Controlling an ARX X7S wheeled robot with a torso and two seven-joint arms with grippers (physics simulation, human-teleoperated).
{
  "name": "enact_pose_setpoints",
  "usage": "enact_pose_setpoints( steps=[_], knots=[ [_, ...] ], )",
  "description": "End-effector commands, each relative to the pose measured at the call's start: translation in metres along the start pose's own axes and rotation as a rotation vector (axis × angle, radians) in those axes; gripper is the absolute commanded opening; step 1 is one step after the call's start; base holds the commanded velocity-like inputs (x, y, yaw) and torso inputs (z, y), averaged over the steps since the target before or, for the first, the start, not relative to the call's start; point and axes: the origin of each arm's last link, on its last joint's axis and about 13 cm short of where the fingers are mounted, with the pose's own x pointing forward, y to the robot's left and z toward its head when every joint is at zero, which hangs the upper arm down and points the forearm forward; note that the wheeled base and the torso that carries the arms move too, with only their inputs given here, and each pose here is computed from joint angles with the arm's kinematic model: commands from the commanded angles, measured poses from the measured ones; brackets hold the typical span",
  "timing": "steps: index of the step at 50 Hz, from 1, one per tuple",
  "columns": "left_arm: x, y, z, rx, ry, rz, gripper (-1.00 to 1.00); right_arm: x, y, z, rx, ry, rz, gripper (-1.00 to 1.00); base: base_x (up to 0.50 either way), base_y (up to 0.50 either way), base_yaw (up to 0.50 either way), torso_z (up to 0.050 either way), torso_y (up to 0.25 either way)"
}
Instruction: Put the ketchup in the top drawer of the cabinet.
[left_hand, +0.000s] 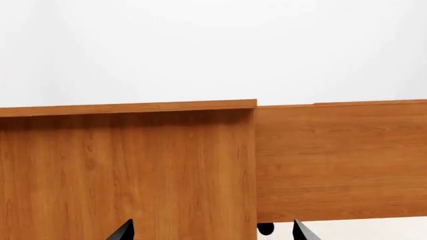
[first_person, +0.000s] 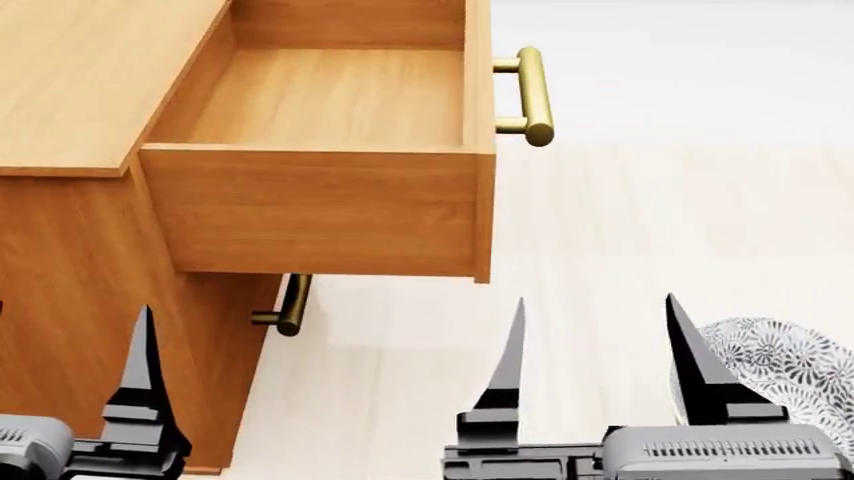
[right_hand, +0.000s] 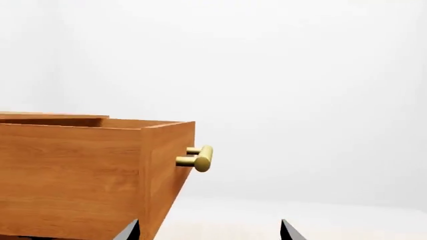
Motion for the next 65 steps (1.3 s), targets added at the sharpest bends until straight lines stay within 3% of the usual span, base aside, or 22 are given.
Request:
enact_pose_setpoints(
  steps=[1, 5, 13, 30, 39, 46, 65],
  knots=[
    [0.001, 0.000, -0.002, 0.007, -0.003, 0.004, 1.00, 0.002, -0.018, 0.027, -0.070, -0.046, 0.089, 1.00, 0.00, 0.00, 0.00, 0.000, 0.000],
    [0.001, 0.000, -0.004, 0.013, 0.001, 0.008, 1.00, 0.002, -0.042, 0.041, -0.136, -0.050, 0.060, 1.00, 0.00, 0.00, 0.00, 0.000, 0.000],
    [0.000, 0.000, -0.003, 0.017, 0.001, 0.015, 1.00, -0.002, -0.074, 0.054, -0.191, -0.036, 0.008, 1.00, 0.00, 0.00, 0.00, 0.000, 0.000],
    [-0.002, 0.000, -0.003, 0.015, -0.001, 0.022, 1.00, -0.016, -0.110, 0.063, -0.225, 0.010, 0.015, 1.00, 0.00, 0.00, 0.00, 0.000, 0.000],
    [-0.003, 0.000, -0.003, 0.018, 0.000, 0.026, 1.00, -0.037, -0.129, 0.057, -0.196, 0.045, -0.012, 1.00, 0.00, 0.00, 0.00, 0.000, 0.000],
    [-0.005, -0.002, -0.002, 0.021, 0.003, 0.021, 1.00, -0.070, -0.144, 0.045, -0.136, 0.067, -0.055, 1.00, 0.00, 0.00, 0.00, 0.000, 0.000],
    [-0.009, -0.002, -0.003, 0.025, 0.007, 0.039, 1.00, -0.147, -0.159, 0.027, -0.078, 0.097, -0.133, 1.00, 0.00, 0.00, 0.00, 0.000, 0.000]
  ],
)
